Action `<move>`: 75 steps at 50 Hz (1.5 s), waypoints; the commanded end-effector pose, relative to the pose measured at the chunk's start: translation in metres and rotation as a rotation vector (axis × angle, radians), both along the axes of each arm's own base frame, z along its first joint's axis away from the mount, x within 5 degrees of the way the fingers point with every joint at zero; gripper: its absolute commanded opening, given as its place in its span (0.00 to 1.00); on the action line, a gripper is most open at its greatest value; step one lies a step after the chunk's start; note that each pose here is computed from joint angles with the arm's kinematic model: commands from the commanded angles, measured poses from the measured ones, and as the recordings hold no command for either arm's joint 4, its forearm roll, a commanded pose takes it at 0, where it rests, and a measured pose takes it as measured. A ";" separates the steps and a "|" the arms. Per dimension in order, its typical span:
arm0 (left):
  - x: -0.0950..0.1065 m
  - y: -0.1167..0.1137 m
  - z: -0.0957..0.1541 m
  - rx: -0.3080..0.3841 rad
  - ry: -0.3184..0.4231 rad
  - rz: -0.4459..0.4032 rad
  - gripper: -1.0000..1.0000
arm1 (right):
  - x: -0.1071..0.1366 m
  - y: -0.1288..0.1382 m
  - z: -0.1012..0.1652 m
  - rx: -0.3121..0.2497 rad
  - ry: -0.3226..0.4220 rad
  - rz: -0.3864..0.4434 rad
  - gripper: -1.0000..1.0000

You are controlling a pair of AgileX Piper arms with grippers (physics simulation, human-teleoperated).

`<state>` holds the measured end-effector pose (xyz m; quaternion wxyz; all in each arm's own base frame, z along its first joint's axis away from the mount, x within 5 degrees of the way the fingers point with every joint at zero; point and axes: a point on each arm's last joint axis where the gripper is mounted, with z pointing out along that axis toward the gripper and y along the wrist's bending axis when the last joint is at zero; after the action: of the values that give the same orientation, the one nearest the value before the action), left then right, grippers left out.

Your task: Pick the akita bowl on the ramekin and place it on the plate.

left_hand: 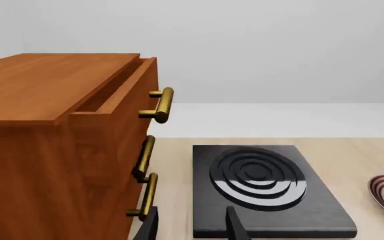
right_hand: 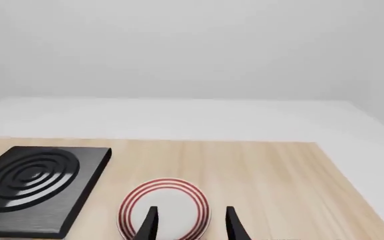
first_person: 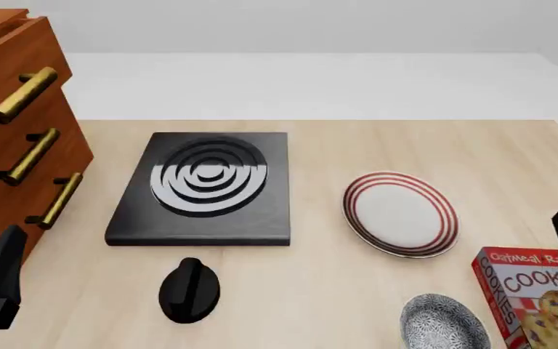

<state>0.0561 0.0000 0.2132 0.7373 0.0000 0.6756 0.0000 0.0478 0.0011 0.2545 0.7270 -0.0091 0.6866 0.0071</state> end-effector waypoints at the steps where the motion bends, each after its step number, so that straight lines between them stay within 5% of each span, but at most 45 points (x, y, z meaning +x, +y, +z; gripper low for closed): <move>1: 0.000 0.000 0.000 0.000 0.000 0.000 1.00 | 0.003 0.003 0.017 -0.021 0.074 0.048 1.00; 16: 0.000 0.000 0.000 0.000 0.000 0.000 1.00 | -0.009 0.005 0.051 -0.066 0.127 0.137 1.00; 19: 0.000 0.000 0.000 0.000 0.000 0.000 1.00 | -0.013 0.005 0.054 -0.015 0.128 0.142 1.00; 22: 0.000 0.000 0.000 0.000 0.000 0.000 1.00 | -0.011 0.006 0.048 -0.071 0.151 0.177 1.00; 36: 0.000 0.000 0.000 0.000 0.000 0.000 1.00 | -0.023 0.008 0.064 -0.116 0.198 0.330 1.00; 39: 0.000 0.000 0.000 0.000 0.000 0.000 1.00 | -0.022 0.008 0.061 -0.179 0.224 0.339 1.00; 41: 0.000 0.000 0.000 0.000 0.000 0.000 1.00 | -0.023 0.009 0.061 -0.129 0.249 0.370 1.00; 49: 0.000 0.000 0.000 0.000 0.000 0.000 1.00 | -0.019 0.012 0.061 -0.172 0.309 0.411 1.00; 56: 0.000 0.000 0.000 0.000 0.000 0.000 1.00 | -0.008 0.022 0.059 -0.248 0.401 0.520 1.00; 59: 0.000 0.000 0.000 0.000 0.000 0.000 1.00 | -0.010 0.021 0.063 -0.343 0.380 0.535 1.00; 65: 0.000 0.000 0.000 0.000 0.000 0.000 1.00 | -0.006 0.029 0.074 -0.398 0.392 0.634 1.00; 68: 0.000 0.000 0.000 0.000 0.000 0.000 1.00 | 0.000 0.035 0.054 -0.499 0.459 0.669 1.00; 75: 0.000 0.000 0.000 0.000 0.000 0.000 1.00 | 0.008 0.047 0.058 -0.491 0.527 0.729 1.00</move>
<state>0.0561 0.0000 0.2132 0.7373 0.0000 0.6756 0.0000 0.0473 0.0336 0.3150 0.5071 -0.3614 0.7769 0.0934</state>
